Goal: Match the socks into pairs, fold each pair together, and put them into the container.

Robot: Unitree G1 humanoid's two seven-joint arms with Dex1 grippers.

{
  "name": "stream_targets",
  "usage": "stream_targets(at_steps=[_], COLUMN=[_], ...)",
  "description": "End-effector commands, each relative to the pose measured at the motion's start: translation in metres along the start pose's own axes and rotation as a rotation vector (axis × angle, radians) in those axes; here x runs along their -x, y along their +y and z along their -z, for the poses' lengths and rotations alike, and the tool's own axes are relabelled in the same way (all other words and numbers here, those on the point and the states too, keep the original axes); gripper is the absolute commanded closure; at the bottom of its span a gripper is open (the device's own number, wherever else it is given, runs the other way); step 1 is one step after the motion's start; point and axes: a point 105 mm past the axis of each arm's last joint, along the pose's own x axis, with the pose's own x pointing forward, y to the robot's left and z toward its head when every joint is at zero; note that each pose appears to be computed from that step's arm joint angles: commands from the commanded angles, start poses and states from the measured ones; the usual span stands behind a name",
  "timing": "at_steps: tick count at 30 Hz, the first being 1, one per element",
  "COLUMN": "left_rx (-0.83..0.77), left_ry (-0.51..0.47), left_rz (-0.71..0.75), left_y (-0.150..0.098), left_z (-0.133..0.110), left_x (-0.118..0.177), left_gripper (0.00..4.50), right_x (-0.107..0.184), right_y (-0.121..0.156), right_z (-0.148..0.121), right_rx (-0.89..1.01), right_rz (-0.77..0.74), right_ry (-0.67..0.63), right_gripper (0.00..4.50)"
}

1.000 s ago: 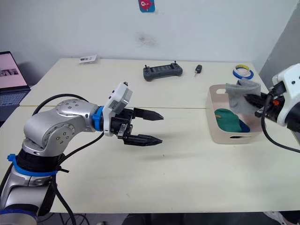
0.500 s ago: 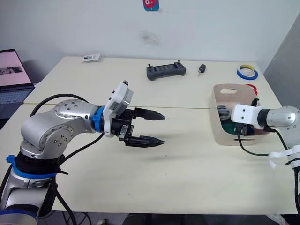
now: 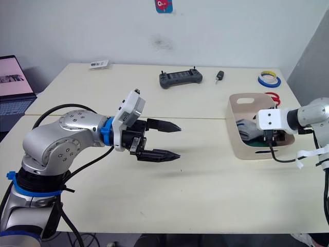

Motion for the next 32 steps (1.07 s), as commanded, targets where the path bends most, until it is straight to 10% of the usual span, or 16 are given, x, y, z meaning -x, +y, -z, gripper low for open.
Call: stream_targets(at_steps=[1,9,19,32], left_rx=[-0.048,0.013,0.191,0.289], left_ry=[0.009,0.128,0.275,0.281], left_rz=[-0.091,-0.512,-1.126,-1.450], left_y=[0.004,0.020,-0.013,-0.044], left_z=[-0.003,0.048,0.147,0.200], left_x=[0.019,0.092,0.193,0.239], left_gripper=[0.00,0.00,0.00,0.00], right_x=[0.035,0.088,0.062,0.048], right_y=[-0.017,-0.024,0.045,0.116], right_z=[0.006,0.012,-0.043,-0.002], right_rx=[0.015,-0.142,-0.557,-0.737], right_rz=[0.084,0.345,0.528,0.547], right_ry=[0.039,-0.058,-0.521,-0.324], right_gripper=[0.05,0.05,0.05,0.05])
